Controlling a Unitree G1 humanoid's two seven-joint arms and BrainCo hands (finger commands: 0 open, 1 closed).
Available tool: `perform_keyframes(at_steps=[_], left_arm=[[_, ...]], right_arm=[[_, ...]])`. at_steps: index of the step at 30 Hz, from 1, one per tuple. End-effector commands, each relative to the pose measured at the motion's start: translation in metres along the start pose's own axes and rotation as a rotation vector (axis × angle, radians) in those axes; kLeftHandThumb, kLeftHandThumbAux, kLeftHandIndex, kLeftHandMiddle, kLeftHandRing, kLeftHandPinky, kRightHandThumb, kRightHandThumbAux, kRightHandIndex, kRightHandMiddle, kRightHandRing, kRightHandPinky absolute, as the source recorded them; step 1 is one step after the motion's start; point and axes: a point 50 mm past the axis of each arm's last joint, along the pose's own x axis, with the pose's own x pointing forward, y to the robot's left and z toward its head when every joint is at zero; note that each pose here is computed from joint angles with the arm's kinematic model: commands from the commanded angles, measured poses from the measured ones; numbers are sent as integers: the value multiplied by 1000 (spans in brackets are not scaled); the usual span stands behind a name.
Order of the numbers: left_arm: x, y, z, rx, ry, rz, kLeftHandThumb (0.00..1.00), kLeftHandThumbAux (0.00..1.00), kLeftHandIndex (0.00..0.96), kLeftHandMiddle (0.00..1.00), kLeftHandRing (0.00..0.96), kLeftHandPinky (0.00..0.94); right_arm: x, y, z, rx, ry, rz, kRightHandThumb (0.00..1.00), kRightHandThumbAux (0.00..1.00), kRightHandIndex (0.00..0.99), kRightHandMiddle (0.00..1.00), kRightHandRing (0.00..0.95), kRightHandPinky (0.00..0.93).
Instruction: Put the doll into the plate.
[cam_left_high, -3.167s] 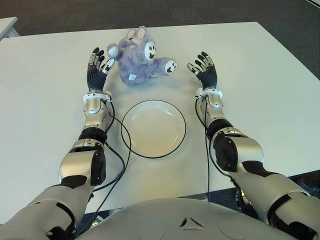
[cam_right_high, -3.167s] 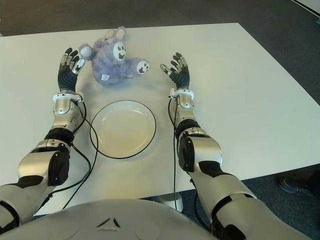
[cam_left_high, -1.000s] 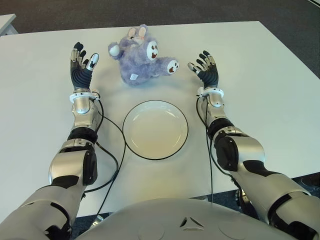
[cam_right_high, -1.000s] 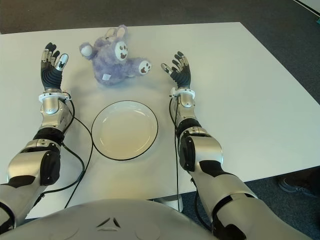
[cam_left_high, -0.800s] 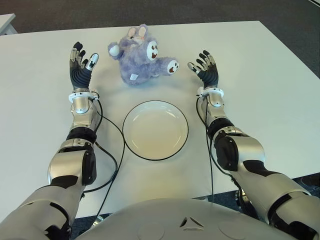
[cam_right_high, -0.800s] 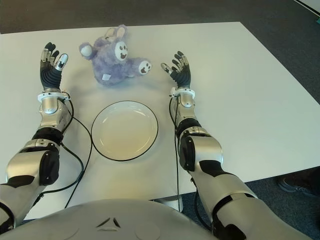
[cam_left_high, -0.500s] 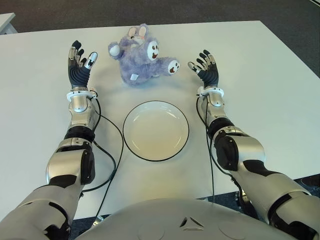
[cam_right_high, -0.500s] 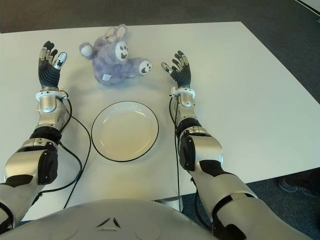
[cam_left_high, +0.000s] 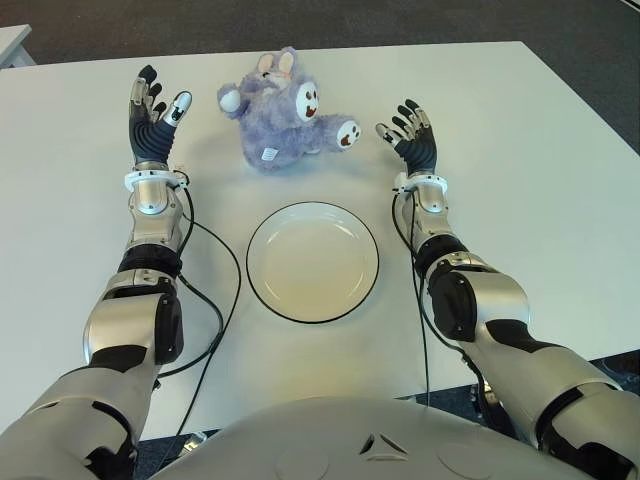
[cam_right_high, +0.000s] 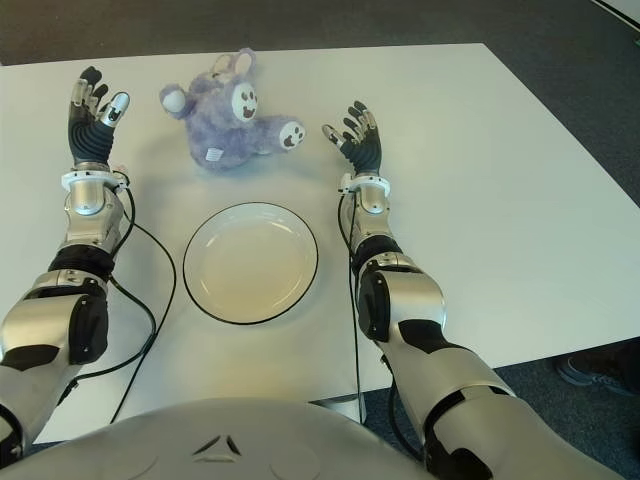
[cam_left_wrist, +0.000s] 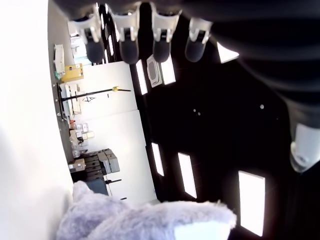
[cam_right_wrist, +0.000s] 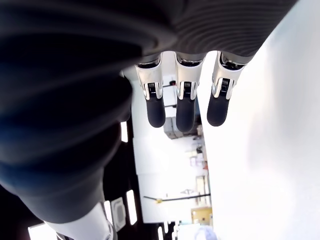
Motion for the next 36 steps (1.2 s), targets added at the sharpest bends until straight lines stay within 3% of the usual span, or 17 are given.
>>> perform_keyframes(at_steps=[1, 12, 22, 36], left_arm=[[5, 0, 3, 19, 4, -4, 2, 468, 0, 58, 42, 0], [16, 3, 17, 49, -33, -12, 9, 462, 0, 68, 69, 70], [17, 4, 23, 81, -69, -21, 0, 434, 0, 100, 131, 49], [20, 4, 31, 97, -106, -32, 0, 433, 0, 104, 142, 79]], right_arm=[[-10, -1, -19, 4, 79, -6, 212, 851, 106, 139, 137, 157], [-10, -1, -19, 1, 82, -5, 208, 852, 102, 133, 133, 157], [-10, 0, -18, -5, 80, -4, 197, 853, 101, 135, 136, 160], [-10, 1, -19, 3, 82, -4, 215, 857, 108, 136, 136, 154]])
